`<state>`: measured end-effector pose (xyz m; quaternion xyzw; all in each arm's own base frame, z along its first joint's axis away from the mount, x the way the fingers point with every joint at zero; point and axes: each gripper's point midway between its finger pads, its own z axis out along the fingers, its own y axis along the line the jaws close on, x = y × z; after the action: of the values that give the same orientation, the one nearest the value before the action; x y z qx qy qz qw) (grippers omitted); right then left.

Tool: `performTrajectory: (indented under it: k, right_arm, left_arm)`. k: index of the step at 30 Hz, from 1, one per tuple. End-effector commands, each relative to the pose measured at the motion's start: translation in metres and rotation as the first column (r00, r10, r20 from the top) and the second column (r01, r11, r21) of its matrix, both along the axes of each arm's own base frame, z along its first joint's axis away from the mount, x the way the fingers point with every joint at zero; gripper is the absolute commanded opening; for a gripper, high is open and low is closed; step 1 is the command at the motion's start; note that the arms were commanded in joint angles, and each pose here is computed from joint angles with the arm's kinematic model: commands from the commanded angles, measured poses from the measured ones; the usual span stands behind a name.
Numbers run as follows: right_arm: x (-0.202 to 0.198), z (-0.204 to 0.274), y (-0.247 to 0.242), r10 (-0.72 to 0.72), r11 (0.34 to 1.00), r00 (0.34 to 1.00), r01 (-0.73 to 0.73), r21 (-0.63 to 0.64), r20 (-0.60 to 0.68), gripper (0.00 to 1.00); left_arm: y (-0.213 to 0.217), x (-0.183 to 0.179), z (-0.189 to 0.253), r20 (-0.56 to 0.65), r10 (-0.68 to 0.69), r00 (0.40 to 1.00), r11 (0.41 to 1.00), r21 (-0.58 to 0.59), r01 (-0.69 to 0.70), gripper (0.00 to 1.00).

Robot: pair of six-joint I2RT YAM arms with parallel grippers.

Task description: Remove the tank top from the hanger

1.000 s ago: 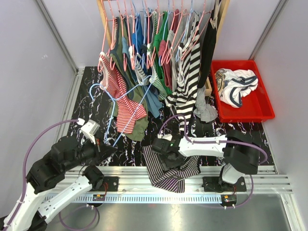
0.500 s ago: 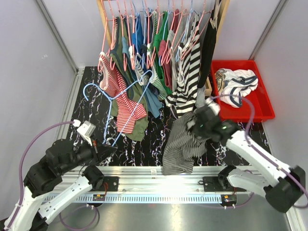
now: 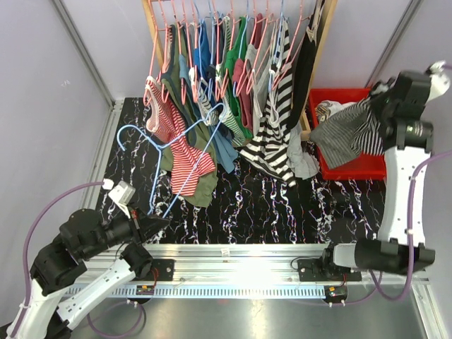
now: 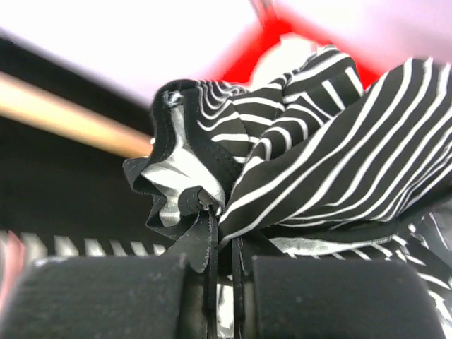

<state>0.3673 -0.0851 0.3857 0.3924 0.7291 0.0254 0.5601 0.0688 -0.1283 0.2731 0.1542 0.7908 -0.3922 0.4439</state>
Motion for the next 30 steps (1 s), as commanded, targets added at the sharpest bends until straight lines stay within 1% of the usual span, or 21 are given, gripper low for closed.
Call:
performTrajectory:
  k: [1, 2, 3, 4, 6, 7, 9, 10, 12, 13, 15, 16, 19, 21, 24, 25, 26, 27, 28, 29, 30]
  right_arm:
    - [0.036, 0.052, -0.033, -0.101, 0.994, 0.985, 0.105, -0.027, 0.138, 0.0]
    - [0.049, 0.057, -0.028, -0.05, 0.998, 0.987, 0.054, -0.022, 0.154, 0.0]
    - [0.055, 0.081, -0.028, -0.034, 0.998, 0.979, 0.043, -0.042, 0.2, 0.0]
    - [0.078, 0.061, -0.033, -0.031, 0.998, 0.99, 0.037, -0.041, 0.141, 0.0]
    - [0.091, 0.051, -0.04, -0.037, 0.997, 0.996, 0.043, -0.069, 0.087, 0.0]
    - [0.107, 0.023, -0.046, -0.039, 0.996, 0.999, 0.04, -0.075, 0.018, 0.0]
    - [0.12, -0.009, -0.05, -0.041, 0.997, 0.998, 0.039, -0.067, -0.041, 0.0]
    - [0.127, -0.057, -0.048, -0.027, 0.999, 0.991, 0.021, -0.041, -0.129, 0.0]
    - [0.14, -0.098, -0.038, 0.025, 0.999, 0.988, -0.021, 0.024, -0.151, 0.0]
    - [0.138, -0.152, -0.033, 0.043, 0.997, 0.97, -0.026, 0.075, -0.24, 0.0]
    - [0.142, -0.2, -0.021, 0.081, 0.985, 0.956, -0.034, 0.168, -0.282, 0.0]
    - [0.138, -0.244, -0.017, 0.085, 0.976, 0.93, -0.006, 0.216, -0.358, 0.0]
    - [0.136, -0.305, -0.003, 0.15, 0.947, 0.878, 0.004, 0.32, -0.455, 0.0]
    - [0.134, -0.314, 0.006, 0.202, 0.925, 0.852, -0.004, 0.38, -0.483, 0.0]
    - [0.135, -0.292, 0.006, 0.198, 0.928, 0.875, -0.022, 0.371, -0.442, 0.0]
    - [0.134, -0.258, 0.004, 0.185, 0.937, 0.904, -0.044, 0.346, -0.387, 0.05]
    - [0.129, -0.241, 0.001, 0.171, 0.946, 0.912, -0.047, 0.321, -0.371, 0.19]
    - [0.122, -0.228, 0.002, 0.171, 0.95, 0.918, -0.057, 0.308, -0.357, 0.36]
    - [0.11, -0.188, 0.004, 0.171, 0.957, 0.941, -0.087, 0.278, -0.293, 0.66]
    - [0.1, -0.172, 0.007, 0.172, 0.959, 0.948, -0.099, 0.264, -0.267, 0.79]
    - [0.083, -0.173, 0.01, 0.176, 0.96, 0.945, -0.102, 0.262, -0.277, 0.93]
  left_arm:
    - [-0.001, -0.008, 0.028, 0.068, -0.029, 0.997, 0.995, -0.089, 0.035, 0.0]
    - [-0.001, -0.009, 0.028, 0.069, -0.032, 0.997, 0.995, -0.093, 0.038, 0.0]
    - [0.0, -0.011, 0.028, 0.072, -0.029, 0.997, 0.994, -0.099, 0.036, 0.0]
    - [0.0, -0.011, 0.026, 0.068, -0.028, 0.997, 0.994, -0.101, 0.035, 0.0]
    - [0.001, -0.012, 0.027, 0.072, -0.027, 0.997, 0.993, -0.109, 0.035, 0.0]
    - [0.0, -0.012, 0.026, 0.071, -0.03, 0.997, 0.993, -0.112, 0.037, 0.0]
    - [-0.002, -0.011, 0.025, 0.07, -0.034, 0.997, 0.992, -0.12, 0.042, 0.0]
    - [-0.004, -0.011, 0.024, 0.071, -0.04, 0.997, 0.991, -0.123, 0.048, 0.0]
    - [-0.007, -0.011, 0.022, 0.064, -0.052, 0.997, 0.991, -0.122, 0.059, 0.0]
    - [-0.007, -0.011, 0.022, 0.064, -0.056, 0.996, 0.99, -0.122, 0.064, 0.0]
    - [-0.009, -0.014, 0.022, 0.063, -0.071, 0.995, 0.989, -0.127, 0.078, 0.0]
    - [-0.01, -0.015, 0.02, 0.061, -0.08, 0.995, 0.988, -0.124, 0.087, 0.0]
    - [-0.016, -0.022, 0.013, 0.039, -0.14, 0.989, 0.983, -0.116, 0.144, 0.0]
    - [-0.021, -0.027, 0.007, 0.012, -0.184, 0.983, 0.976, -0.113, 0.184, 0.0]
    - [-0.026, -0.035, 0.001, -0.008, -0.242, 0.97, 0.964, -0.111, 0.24, 0.0]
    - [-0.026, -0.038, 0.0, -0.008, -0.253, 0.967, 0.962, -0.109, 0.251, 0.0]
    - [-0.027, -0.04, -0.001, -0.013, -0.272, 0.962, 0.957, -0.106, 0.269, 0.0]
    - [-0.027, -0.046, -0.003, -0.02, -0.301, 0.953, 0.949, -0.098, 0.298, 0.0]
    - [-0.028, -0.048, -0.004, -0.026, -0.315, 0.949, 0.945, -0.095, 0.311, 0.0]
    - [-0.028, -0.05, -0.005, -0.031, -0.329, 0.944, 0.941, -0.092, 0.325, 0.0]
    - [-0.029, -0.056, -0.008, -0.043, -0.36, 0.932, 0.931, -0.087, 0.355, 0.0]
